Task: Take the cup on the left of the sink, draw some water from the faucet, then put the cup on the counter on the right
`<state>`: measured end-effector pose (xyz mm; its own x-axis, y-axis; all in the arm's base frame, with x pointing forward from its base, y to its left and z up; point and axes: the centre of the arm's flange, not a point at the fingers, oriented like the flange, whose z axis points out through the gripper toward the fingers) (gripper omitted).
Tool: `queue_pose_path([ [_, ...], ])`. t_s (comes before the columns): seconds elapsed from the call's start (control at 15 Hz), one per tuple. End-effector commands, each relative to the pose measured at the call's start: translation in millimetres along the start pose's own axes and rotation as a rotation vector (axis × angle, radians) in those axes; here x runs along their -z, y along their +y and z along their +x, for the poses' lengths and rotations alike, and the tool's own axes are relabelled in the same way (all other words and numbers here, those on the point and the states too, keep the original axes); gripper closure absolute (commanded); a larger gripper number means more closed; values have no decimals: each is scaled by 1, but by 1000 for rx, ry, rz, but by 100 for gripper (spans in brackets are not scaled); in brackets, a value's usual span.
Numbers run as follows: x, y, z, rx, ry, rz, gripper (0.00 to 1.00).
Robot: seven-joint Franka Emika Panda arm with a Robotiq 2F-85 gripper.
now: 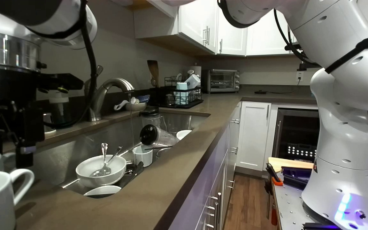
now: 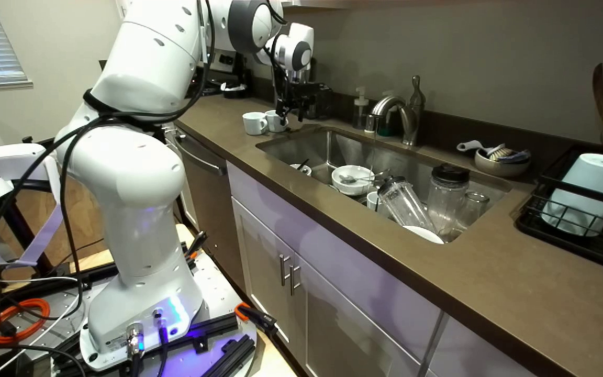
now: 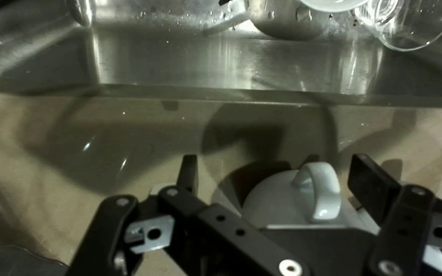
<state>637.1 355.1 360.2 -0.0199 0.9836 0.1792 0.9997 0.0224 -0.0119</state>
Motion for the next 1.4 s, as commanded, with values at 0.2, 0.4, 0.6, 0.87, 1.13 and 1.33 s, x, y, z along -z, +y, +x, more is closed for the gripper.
queue_pose_path([
  [0.2,0,-2,2,-1,-15,-4,0],
  [0.4,0,-3,4,1,-30,-7,0],
  [0.6,-2,-6,8,8,-47,-5,0],
  [0.87,-6,-10,12,23,-103,-8,0],
  [1.13,-5,-13,16,25,-134,-14,32],
  [1.33,-3,-13,18,25,-135,-22,52],
])
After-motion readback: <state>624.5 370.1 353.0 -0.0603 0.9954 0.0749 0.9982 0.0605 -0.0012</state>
